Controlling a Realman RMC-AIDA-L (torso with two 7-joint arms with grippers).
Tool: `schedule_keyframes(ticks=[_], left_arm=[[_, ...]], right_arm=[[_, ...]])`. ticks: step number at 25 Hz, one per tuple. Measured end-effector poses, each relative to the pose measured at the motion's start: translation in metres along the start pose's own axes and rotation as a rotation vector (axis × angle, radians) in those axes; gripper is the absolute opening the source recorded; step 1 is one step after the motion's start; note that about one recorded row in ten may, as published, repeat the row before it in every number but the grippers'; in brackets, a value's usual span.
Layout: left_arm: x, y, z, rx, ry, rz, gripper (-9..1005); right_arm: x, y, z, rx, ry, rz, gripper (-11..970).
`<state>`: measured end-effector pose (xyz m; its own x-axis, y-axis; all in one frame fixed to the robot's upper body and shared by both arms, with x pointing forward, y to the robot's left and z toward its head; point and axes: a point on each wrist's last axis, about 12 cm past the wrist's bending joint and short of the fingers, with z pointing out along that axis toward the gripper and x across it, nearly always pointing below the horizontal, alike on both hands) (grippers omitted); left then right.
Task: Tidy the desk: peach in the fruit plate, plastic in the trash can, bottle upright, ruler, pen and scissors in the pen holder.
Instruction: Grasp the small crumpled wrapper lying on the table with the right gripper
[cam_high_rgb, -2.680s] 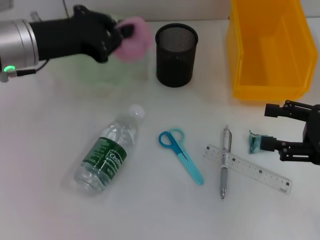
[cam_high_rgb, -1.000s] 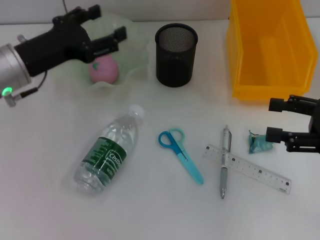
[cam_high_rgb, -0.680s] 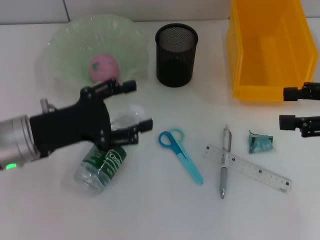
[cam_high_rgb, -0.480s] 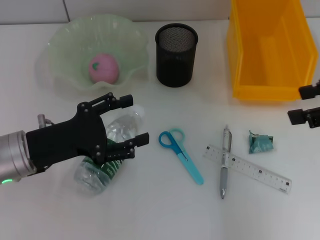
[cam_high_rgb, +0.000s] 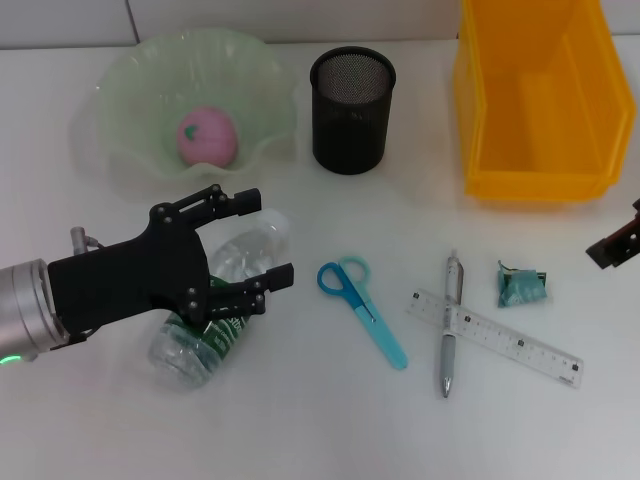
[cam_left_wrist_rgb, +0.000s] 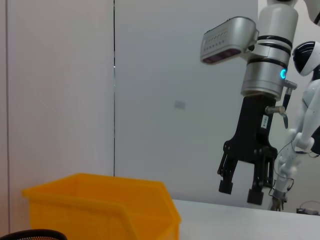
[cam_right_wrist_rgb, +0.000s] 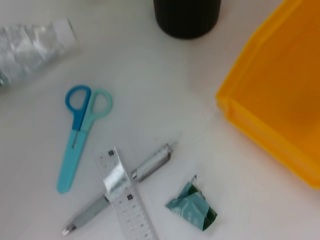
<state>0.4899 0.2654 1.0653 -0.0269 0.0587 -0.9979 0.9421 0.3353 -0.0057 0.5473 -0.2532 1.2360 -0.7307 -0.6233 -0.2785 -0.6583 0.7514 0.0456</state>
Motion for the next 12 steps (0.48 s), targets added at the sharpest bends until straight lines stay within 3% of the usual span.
schedule_keyframes(ticks=[12], left_arm=[[0.001, 0.002, 0.002, -0.011, 0.010, -0.001, 864]], right_arm=[[-0.020, 0.003, 0.061, 0.001, 0.059, 0.017, 829]])
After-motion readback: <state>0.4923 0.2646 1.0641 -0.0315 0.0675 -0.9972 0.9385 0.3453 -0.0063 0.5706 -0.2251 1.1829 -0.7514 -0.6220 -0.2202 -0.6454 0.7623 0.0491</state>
